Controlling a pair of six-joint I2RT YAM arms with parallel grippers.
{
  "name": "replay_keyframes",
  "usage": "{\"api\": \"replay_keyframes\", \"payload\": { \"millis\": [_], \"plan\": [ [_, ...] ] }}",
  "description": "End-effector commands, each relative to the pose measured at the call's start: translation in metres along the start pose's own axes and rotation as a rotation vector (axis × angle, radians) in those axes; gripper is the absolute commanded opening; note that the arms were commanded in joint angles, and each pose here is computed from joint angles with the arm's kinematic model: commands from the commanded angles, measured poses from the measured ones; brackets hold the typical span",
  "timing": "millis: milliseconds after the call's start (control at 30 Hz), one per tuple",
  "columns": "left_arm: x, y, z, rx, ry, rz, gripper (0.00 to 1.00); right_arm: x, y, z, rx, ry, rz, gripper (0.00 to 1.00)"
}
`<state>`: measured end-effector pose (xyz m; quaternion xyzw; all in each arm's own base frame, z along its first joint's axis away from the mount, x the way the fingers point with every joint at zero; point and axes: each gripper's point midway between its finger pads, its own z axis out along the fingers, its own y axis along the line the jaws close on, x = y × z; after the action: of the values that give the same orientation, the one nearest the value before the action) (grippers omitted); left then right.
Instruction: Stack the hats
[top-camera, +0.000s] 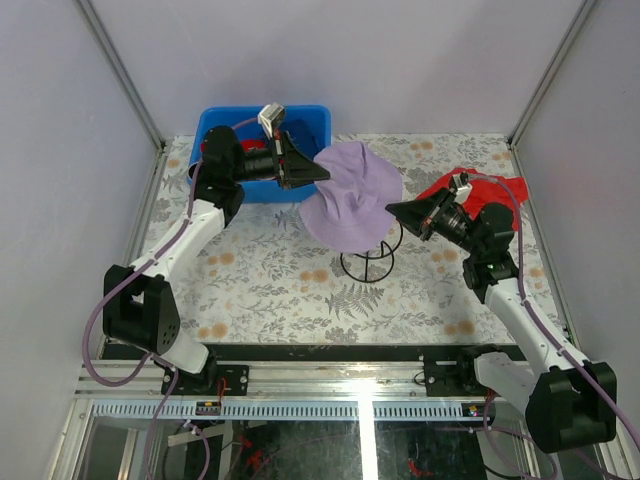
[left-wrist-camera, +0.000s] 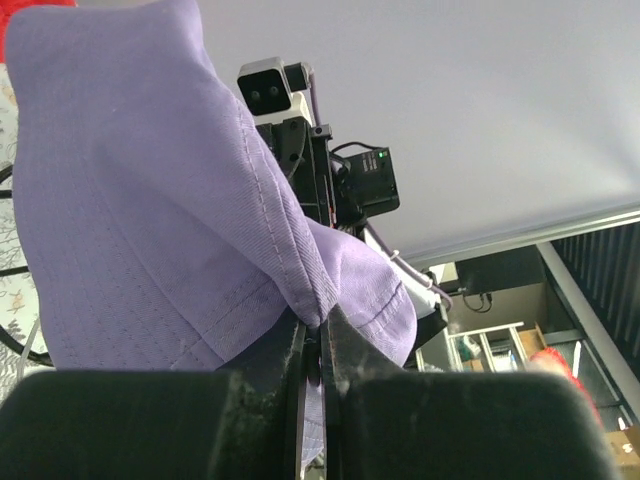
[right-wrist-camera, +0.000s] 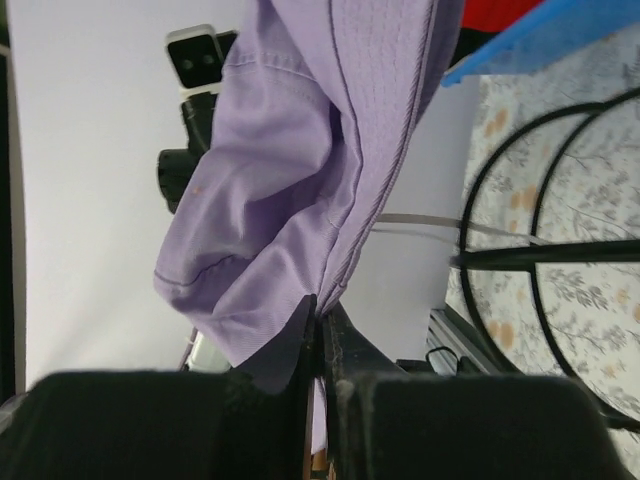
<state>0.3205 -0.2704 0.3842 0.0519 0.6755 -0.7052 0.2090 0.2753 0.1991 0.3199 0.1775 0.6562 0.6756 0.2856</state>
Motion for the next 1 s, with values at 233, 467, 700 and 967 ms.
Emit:
{"api": "replay_keyframes", "payload": {
  "millis": [233, 467, 700, 967],
  "plan": [
    [0.035, 0.040, 0.012, -0.065, 0.073, 0.094, 0.00, 0.016, -0.037, -0.028, 0.103, 0.022, -0.064, 0.00],
    [0.048, 0.076, 0.009, -0.132, 0.084, 0.092, 0.00, 0.023, -0.078, -0.047, 0.204, 0.008, -0.040, 0.00],
    [0.056, 0.096, 0.014, -0.174, 0.108, 0.093, 0.00, 0.028, -0.109, -0.067, 0.294, -0.022, -0.005, 0.00],
    [0.058, 0.107, 0.014, -0.196, 0.108, 0.083, 0.47, 0.029, -0.134, -0.075, 0.343, -0.044, 0.032, 0.00]
  ]
}}
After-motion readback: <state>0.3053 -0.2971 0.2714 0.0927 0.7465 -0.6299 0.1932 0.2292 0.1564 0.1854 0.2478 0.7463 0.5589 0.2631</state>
